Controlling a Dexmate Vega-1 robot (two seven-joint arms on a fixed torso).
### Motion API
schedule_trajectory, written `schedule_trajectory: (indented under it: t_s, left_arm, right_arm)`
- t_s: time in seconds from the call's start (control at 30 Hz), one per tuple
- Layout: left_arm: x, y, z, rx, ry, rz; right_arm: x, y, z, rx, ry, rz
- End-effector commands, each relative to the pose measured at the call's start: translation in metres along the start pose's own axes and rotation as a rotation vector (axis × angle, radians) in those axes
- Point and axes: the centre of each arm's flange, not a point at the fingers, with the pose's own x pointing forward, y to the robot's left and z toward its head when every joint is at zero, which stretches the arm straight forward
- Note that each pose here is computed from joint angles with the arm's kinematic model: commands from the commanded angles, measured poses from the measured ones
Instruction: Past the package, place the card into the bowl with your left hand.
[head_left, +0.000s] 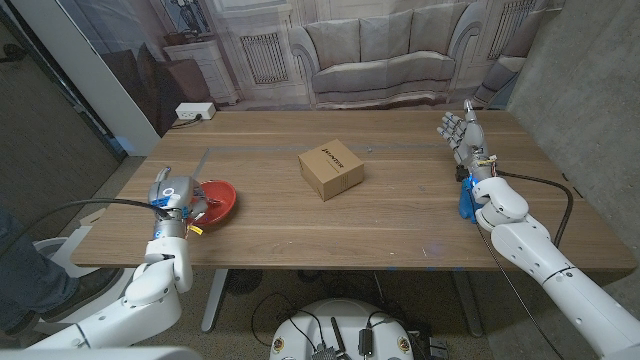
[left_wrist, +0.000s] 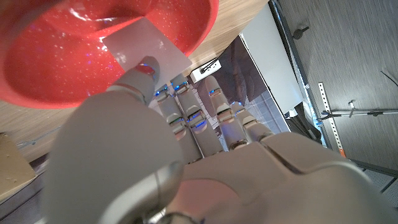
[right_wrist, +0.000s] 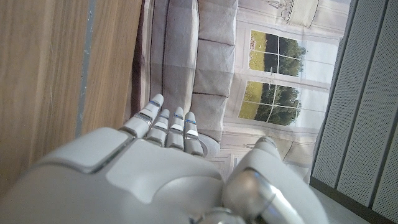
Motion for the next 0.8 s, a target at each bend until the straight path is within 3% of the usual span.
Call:
schedule_trajectory:
  t_s: [0.03,0.8]
  left_arm:
    - [-0.0009,-0.0052,-0.0034,-0.014,-0.002,0.004]
    - [-0.0001,-0.0024,-0.005,-0.017,-0.006,-0.03]
  right_arm:
    - [0.0022,0.0042,-0.0001,-0.003,-0.001,0.002]
    - [0.0018,0.0072,-0.0001,-0.006,0.005,0.01]
